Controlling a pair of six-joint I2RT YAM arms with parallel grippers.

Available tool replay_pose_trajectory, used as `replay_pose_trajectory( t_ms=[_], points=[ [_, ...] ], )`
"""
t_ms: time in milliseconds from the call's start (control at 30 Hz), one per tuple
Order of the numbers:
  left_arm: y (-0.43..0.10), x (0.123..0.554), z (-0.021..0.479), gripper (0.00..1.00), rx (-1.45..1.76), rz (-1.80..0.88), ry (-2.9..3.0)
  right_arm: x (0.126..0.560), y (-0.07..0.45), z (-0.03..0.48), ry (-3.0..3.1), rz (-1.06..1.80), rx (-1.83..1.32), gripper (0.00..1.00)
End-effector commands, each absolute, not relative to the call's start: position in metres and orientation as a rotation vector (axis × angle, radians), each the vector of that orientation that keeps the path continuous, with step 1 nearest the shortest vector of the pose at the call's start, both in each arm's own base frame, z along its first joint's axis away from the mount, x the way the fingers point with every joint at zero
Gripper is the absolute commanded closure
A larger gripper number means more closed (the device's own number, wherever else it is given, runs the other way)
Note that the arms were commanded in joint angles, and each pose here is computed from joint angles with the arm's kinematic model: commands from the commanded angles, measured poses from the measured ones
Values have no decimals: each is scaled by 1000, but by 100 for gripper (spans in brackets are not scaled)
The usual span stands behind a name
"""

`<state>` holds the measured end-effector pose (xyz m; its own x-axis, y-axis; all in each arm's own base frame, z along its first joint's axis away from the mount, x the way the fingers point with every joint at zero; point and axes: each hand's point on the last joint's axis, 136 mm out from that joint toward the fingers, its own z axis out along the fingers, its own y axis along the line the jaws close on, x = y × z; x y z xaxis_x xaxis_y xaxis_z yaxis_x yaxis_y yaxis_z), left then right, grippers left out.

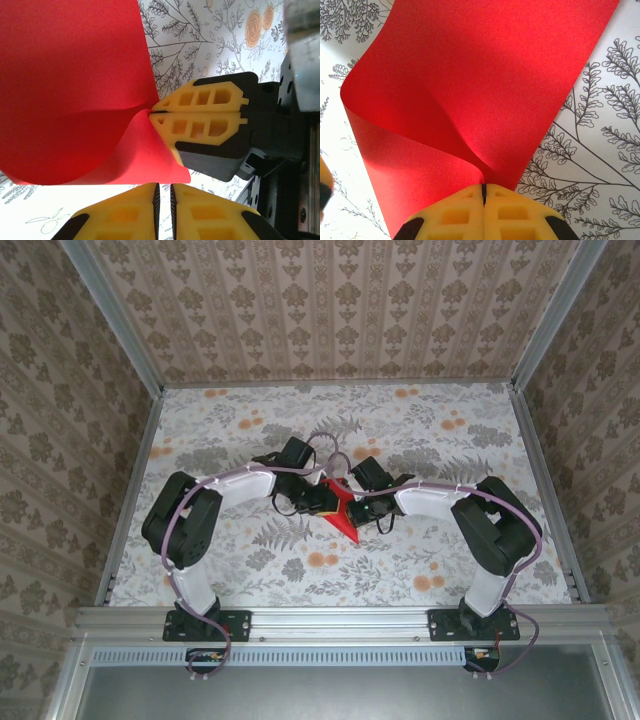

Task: Fold a paper plane with a square sheet of paper (fold left side to right side)
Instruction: Third fold the triangle at the center of the table.

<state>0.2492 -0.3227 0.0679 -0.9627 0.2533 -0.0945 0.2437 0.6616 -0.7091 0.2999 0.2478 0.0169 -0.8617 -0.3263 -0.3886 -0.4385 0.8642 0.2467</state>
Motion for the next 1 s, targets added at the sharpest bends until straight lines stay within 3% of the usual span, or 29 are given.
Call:
replay_pose_trajectory(
  t_ms=[0, 967],
  points=[
    [-325, 247, 56, 84, -396, 1206, -2840, 282, 235, -6, 2813, 409, -594, 100],
    [-304, 245, 7, 86, -329, 977, -2893, 282, 234, -9, 2824, 393, -603, 100]
  ],
)
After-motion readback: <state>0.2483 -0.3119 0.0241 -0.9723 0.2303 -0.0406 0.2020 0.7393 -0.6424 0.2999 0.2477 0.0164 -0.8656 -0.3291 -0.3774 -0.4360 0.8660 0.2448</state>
